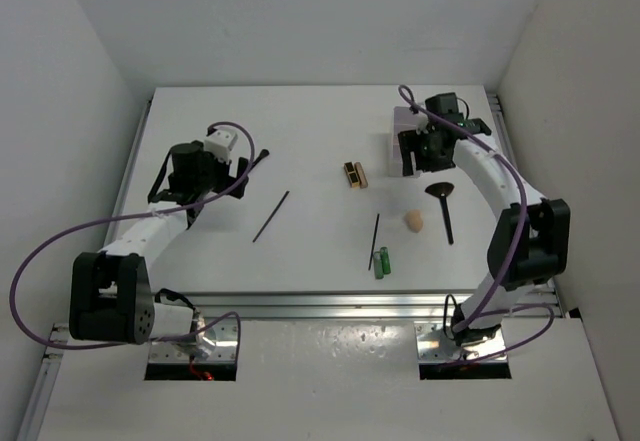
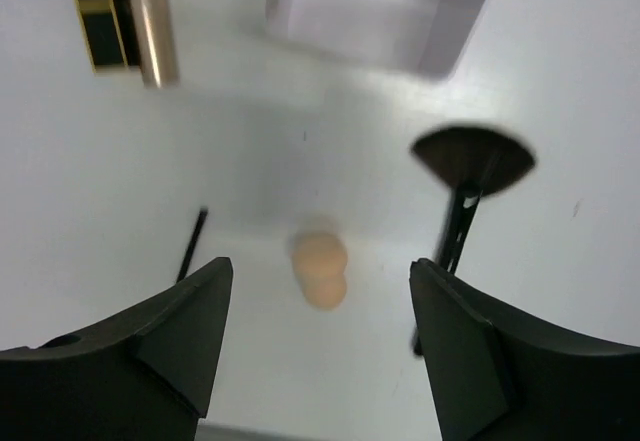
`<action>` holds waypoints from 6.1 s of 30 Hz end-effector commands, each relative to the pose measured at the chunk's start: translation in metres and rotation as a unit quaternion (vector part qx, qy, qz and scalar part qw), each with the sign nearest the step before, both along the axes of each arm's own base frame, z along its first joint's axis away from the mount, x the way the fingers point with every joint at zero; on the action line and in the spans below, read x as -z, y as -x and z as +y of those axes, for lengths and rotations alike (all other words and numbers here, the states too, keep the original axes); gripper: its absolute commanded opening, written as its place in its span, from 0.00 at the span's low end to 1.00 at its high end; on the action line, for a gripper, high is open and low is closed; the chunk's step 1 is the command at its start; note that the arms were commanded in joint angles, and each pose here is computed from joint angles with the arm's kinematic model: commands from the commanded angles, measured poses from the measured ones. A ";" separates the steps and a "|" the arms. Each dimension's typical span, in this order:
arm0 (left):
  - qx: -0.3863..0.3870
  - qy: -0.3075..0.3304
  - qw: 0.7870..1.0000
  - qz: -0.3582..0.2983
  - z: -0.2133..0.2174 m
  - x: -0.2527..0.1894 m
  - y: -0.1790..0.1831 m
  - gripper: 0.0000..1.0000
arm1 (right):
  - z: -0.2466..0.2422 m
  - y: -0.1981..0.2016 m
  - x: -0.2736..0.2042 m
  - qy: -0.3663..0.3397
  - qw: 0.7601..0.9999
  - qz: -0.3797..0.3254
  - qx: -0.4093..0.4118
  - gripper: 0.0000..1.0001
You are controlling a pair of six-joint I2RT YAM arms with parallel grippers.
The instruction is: Organize the makeup
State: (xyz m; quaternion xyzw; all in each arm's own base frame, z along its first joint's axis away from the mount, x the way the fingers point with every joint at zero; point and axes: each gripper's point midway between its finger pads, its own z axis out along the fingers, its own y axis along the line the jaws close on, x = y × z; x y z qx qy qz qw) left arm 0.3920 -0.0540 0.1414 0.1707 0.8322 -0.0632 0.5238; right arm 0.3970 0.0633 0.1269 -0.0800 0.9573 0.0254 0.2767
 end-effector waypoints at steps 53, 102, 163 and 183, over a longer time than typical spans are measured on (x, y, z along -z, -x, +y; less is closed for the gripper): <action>-0.029 -0.007 0.999 -0.020 0.010 -0.011 0.003 0.99 | 0.018 -0.098 -0.026 -0.060 0.977 -0.185 0.086 0.00; -0.033 -0.019 0.999 -0.002 0.016 -0.001 0.007 0.99 | -0.017 -0.141 0.011 0.273 0.914 -0.206 -0.220 0.01; -0.022 -0.018 1.000 -0.002 0.013 0.006 0.013 0.99 | -0.048 -0.084 0.013 0.009 0.986 -0.140 0.087 0.28; -0.027 -0.031 0.999 -0.004 0.017 0.006 0.013 0.99 | -0.033 -0.095 0.064 -0.015 0.995 -0.069 0.068 0.12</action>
